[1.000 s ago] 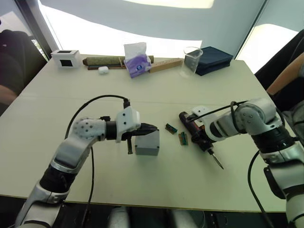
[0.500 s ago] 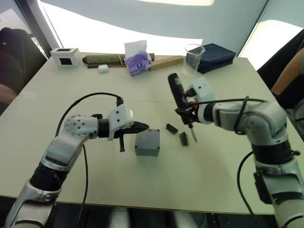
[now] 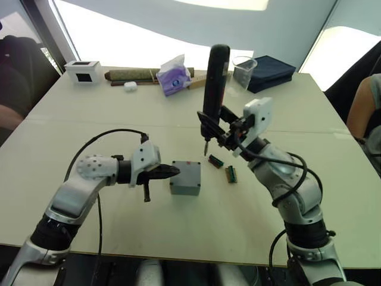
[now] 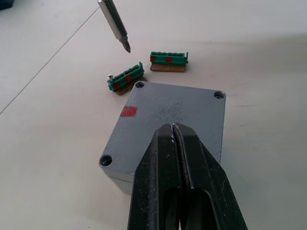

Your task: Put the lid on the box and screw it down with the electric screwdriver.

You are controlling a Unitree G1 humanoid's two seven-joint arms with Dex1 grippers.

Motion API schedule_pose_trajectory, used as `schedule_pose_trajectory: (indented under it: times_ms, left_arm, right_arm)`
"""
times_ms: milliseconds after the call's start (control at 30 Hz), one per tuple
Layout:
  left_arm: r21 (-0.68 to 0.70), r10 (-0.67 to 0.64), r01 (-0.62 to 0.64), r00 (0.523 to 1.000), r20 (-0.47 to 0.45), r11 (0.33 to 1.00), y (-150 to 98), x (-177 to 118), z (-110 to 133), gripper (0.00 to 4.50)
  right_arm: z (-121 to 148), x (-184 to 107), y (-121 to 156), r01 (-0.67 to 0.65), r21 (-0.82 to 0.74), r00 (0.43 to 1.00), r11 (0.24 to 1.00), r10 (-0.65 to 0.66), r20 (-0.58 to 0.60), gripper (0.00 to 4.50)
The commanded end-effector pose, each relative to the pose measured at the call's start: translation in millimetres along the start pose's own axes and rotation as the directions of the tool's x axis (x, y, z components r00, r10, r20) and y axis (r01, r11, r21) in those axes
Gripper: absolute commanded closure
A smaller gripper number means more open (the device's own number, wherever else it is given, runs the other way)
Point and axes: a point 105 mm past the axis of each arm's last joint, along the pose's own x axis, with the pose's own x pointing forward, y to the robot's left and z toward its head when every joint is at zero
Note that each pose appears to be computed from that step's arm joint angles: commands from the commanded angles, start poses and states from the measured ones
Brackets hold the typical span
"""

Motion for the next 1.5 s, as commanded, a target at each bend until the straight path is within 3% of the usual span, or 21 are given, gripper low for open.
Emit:
schedule_pose_trajectory:
  times_ms: [33, 400, 1100, 1267, 1500]
  left_arm:
    - [0.003, 0.009, -0.009, 1.000, -0.021, 1.000, -0.5, 4.5, -7.9, 4.50]
    - [-0.009, 0.012, -0.013, 0.999, -0.047, 1.000, 0.9, 11.9, -20.2, 4.50]
    - [0.009, 0.012, -0.012, 0.999, -0.052, 1.000, 6.7, 11.2, -18.0, 4.50]
    - [0.002, 0.016, -0.016, 0.998, -0.058, 1.000, 6.7, 11.9, -20.0, 4.50]
    - [-0.009, 0.015, -0.016, 0.996, -0.083, 1.000, 3.7, 16.2, -29.2, 4.50]
  right_arm:
    - [24.1, 1.7, 16.2, -0.036, -0.048, 0.991, 0.998, 0.042, 0.131, 2.64]
    - [3.7, -2.3, 20.4, -0.012, -0.049, 0.993, 0.999, 0.018, 0.117, 2.64]
    - [-20.1, -6.3, 17.0, 0.036, -0.107, 0.995, 0.994, -0.026, 0.099, 2.64]
    - [-51.5, -11.5, 16.4, 0.033, -0.004, 0.998, 0.999, -0.033, -0.060, 2.64]
    - [-72.1, -17.5, 15.6, 0.016, -0.040, 0.985, 0.999, -0.023, -0.173, 2.64]
